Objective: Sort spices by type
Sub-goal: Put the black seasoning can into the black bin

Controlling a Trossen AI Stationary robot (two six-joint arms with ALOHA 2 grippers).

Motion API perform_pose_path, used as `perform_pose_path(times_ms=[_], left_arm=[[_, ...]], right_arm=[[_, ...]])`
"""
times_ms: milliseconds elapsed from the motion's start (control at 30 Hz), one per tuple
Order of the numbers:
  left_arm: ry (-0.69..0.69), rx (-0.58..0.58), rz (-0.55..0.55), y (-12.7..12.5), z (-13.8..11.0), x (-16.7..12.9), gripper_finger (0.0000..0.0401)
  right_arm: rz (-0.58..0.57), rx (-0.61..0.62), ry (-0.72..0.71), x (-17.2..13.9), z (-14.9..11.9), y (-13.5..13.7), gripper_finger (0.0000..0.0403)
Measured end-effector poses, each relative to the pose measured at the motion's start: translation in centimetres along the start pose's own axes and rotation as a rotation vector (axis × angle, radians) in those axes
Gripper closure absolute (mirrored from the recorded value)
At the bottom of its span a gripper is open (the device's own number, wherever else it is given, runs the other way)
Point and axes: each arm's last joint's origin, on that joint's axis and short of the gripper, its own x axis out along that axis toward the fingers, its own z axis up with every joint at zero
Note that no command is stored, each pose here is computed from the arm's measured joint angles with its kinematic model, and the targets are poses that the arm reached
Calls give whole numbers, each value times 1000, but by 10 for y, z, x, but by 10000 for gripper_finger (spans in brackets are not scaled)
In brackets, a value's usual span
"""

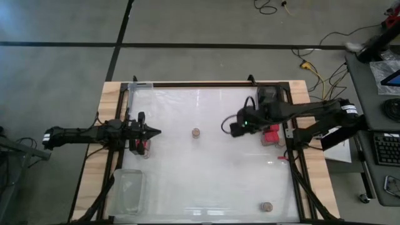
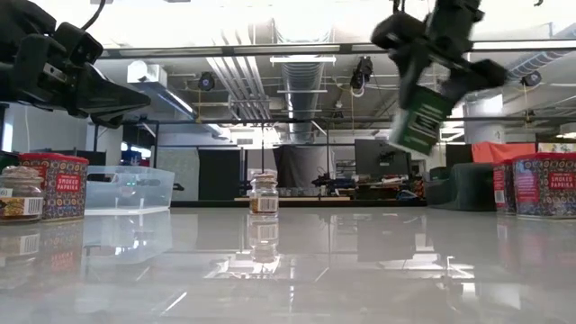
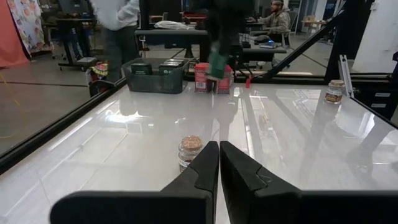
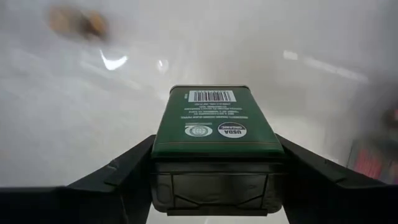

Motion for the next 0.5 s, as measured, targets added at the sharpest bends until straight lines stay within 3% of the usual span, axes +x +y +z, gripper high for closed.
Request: perform_pose_path(times_ms=[300,500], left_arm=[[0,0,0,0,0,0,401],[0,0,1,0,0,0,401]], right_arm=[[16,-126,-208,-43,72,-9,119],[-20,-208,-353,-73,120,-33,142]])
